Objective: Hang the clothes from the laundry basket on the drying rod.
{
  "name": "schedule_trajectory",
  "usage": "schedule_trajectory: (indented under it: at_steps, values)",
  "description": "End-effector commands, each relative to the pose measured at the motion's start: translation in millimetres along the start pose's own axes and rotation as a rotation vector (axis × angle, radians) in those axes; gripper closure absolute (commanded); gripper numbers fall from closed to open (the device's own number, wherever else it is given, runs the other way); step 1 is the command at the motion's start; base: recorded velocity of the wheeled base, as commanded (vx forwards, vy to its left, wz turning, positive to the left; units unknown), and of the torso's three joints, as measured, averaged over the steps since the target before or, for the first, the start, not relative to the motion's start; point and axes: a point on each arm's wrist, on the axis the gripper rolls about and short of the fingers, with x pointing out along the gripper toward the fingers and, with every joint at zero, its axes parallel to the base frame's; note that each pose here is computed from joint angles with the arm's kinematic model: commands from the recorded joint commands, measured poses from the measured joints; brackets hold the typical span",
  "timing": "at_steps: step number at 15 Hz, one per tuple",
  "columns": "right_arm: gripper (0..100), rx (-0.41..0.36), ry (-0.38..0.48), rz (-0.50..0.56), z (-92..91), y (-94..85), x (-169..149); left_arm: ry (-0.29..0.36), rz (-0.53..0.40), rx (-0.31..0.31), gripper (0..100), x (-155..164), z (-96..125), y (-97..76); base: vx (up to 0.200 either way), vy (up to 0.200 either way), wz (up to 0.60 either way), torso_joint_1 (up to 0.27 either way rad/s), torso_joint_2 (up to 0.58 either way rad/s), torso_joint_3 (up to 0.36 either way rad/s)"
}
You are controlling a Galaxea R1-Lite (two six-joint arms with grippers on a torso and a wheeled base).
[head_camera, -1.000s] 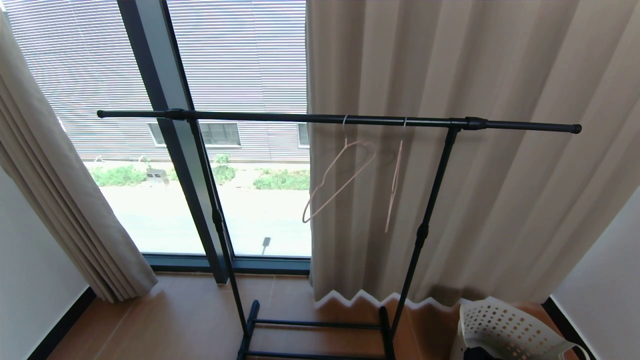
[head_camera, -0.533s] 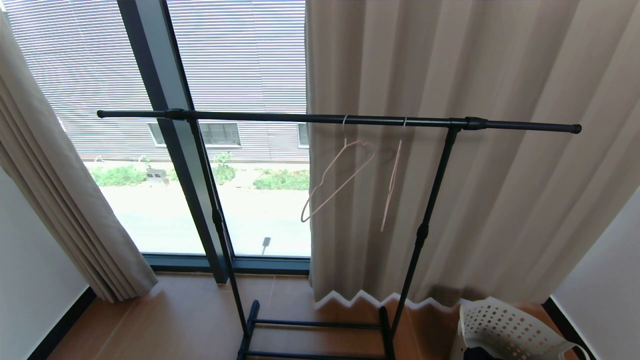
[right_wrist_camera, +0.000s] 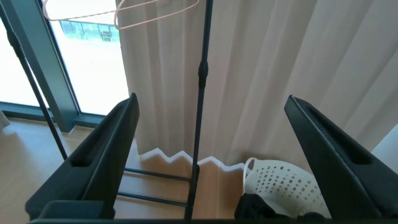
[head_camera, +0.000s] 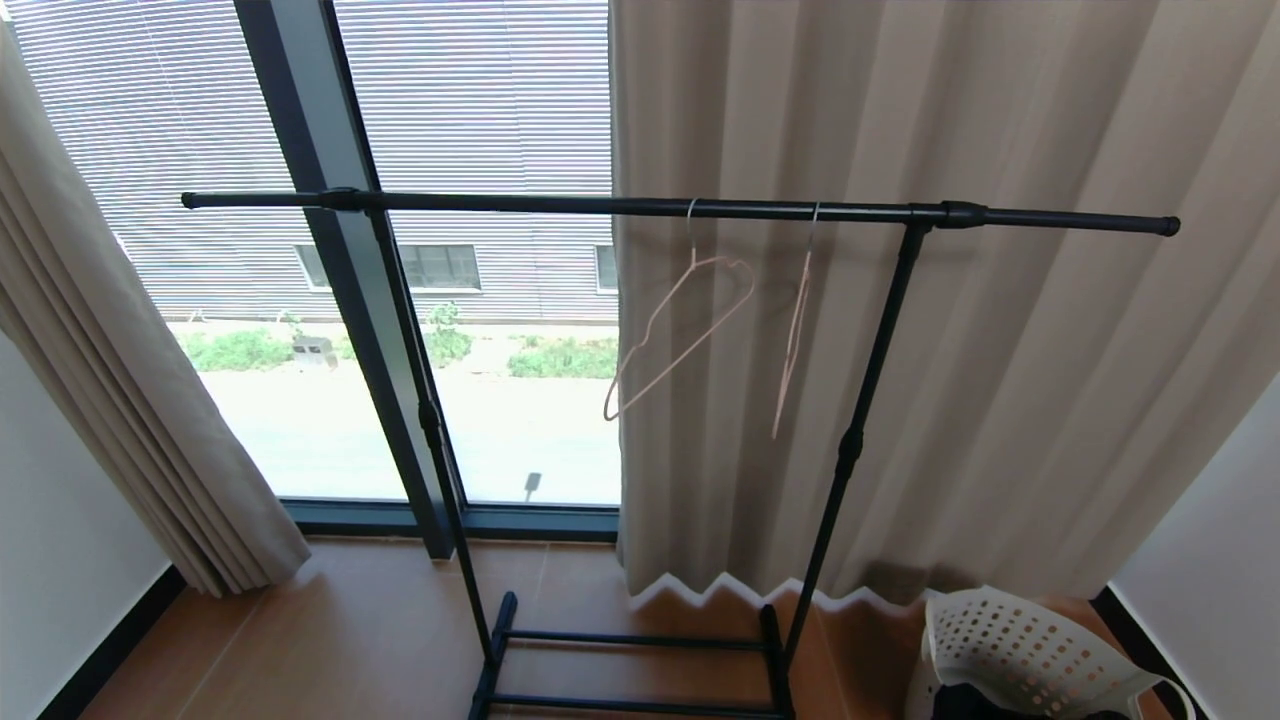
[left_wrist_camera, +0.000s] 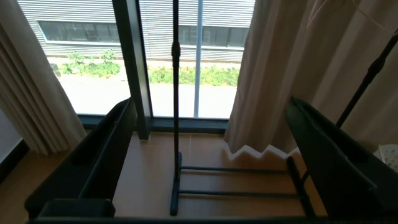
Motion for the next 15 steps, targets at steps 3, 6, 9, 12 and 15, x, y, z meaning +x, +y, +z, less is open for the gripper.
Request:
schedule_trajectory:
  at_steps: [3,6,9,12,15]
  values:
    - [0,-0.001,0.000,0.001,0.1,0.0,0.1,0.001,0.001,0.000,0,0.1,0.0,0.0,0.000,0.000,0.00,-0.168,0.39,0.227]
    - [0,0.001,0.000,0.001,0.1,0.0,0.1,0.001,0.001,0.000,0,0.1,0.0,0.0,0.000,0.000,0.00,-0.193,0.48,0.282]
    - [0,0.001,0.002,-0.001,0.0,0.0,0.1,0.001,0.001,0.000,0,0.1,0.0,0.0,0.000,0.000,0.00,-0.221,0.55,0.328]
    - [0,0.001,0.000,0.001,0.1,0.0,0.1,0.001,0.001,0.000,0,0.1,0.0,0.0,0.000,0.000,0.00,-0.204,0.53,0.336]
    - [0,0.003,0.002,0.001,0.0,0.0,0.1,0.001,0.001,-0.002,0,0.1,0.0,0.0,0.000,0.000,0.00,-0.185,0.52,0.333]
